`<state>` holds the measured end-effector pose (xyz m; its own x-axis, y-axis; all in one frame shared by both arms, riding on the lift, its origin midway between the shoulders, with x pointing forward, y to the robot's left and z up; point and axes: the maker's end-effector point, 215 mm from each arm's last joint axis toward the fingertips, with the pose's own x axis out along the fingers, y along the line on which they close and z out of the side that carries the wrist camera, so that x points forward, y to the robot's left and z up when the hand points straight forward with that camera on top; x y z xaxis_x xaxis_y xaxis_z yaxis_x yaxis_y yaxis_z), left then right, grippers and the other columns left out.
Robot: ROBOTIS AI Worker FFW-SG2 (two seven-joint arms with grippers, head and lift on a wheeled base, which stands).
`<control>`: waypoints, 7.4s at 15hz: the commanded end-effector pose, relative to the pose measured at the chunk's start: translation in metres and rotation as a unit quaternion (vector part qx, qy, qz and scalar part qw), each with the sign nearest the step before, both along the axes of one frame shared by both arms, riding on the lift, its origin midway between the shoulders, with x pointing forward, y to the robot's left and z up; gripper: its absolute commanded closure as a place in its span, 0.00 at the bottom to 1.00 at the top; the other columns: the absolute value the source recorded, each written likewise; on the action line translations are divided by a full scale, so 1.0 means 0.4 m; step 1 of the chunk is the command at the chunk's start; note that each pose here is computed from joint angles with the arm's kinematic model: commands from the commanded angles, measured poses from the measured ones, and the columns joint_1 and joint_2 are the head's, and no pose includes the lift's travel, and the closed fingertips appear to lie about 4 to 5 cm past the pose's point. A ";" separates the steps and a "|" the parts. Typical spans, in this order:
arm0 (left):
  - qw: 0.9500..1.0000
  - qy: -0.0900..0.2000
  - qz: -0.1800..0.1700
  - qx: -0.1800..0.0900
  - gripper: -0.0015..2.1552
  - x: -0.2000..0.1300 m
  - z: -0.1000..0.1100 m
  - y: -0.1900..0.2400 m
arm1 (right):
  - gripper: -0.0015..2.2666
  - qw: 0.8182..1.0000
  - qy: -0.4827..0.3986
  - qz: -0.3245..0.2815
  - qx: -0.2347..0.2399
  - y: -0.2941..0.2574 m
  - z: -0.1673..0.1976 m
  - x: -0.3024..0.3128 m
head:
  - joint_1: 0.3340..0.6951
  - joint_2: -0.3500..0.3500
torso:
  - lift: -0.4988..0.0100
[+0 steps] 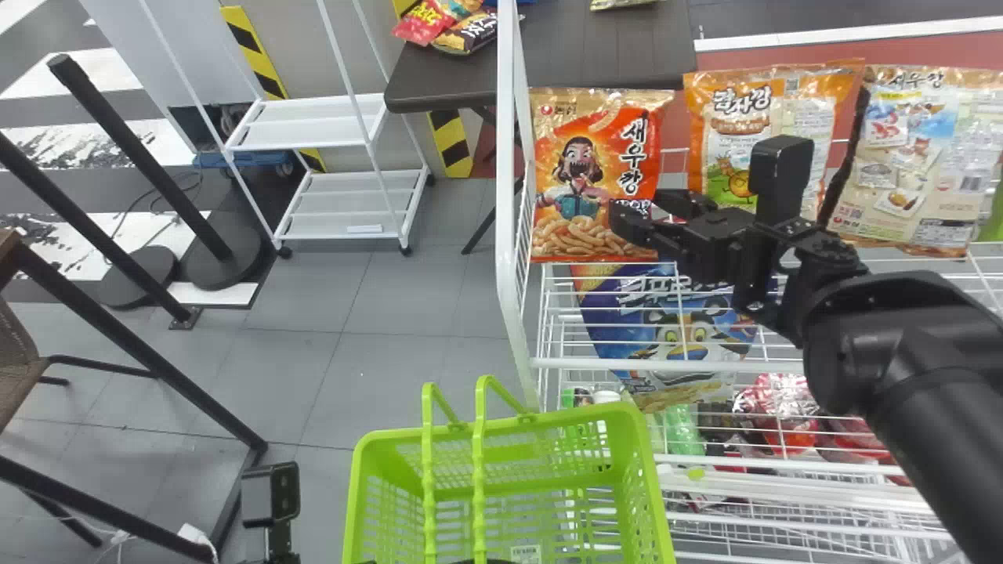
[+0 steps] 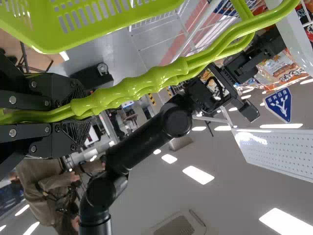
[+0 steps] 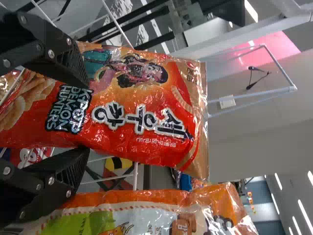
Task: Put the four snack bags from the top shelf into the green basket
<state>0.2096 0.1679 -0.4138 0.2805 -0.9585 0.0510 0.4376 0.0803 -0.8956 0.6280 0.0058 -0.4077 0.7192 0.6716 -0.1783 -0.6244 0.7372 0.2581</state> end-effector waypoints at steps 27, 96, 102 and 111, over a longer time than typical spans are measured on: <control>1.000 -0.008 0.003 -0.006 1.00 0.062 0.037 0.017 | 0.99 0.986 0.168 -0.006 0.017 -0.152 0.039 -0.762 | 1.00 0.75 | 0.98; 1.000 0.006 -0.005 -0.011 1.00 0.052 0.017 0.000 | 0.99 0.938 0.318 0.125 -0.063 0.156 -0.161 -0.868 | 1.00 1.00 | 0.98; 1.000 0.006 -0.006 -0.011 1.00 0.051 0.016 -0.004 | 0.46 0.924 0.327 0.179 -0.093 0.290 -0.237 -0.869 | 1.00 1.00 | 0.98; 1.000 0.006 -0.008 -0.010 1.00 0.055 0.015 0.001 | 0.03 0.951 0.303 0.051 -0.042 -0.068 -0.082 -0.763 | 1.00 1.00 | 0.98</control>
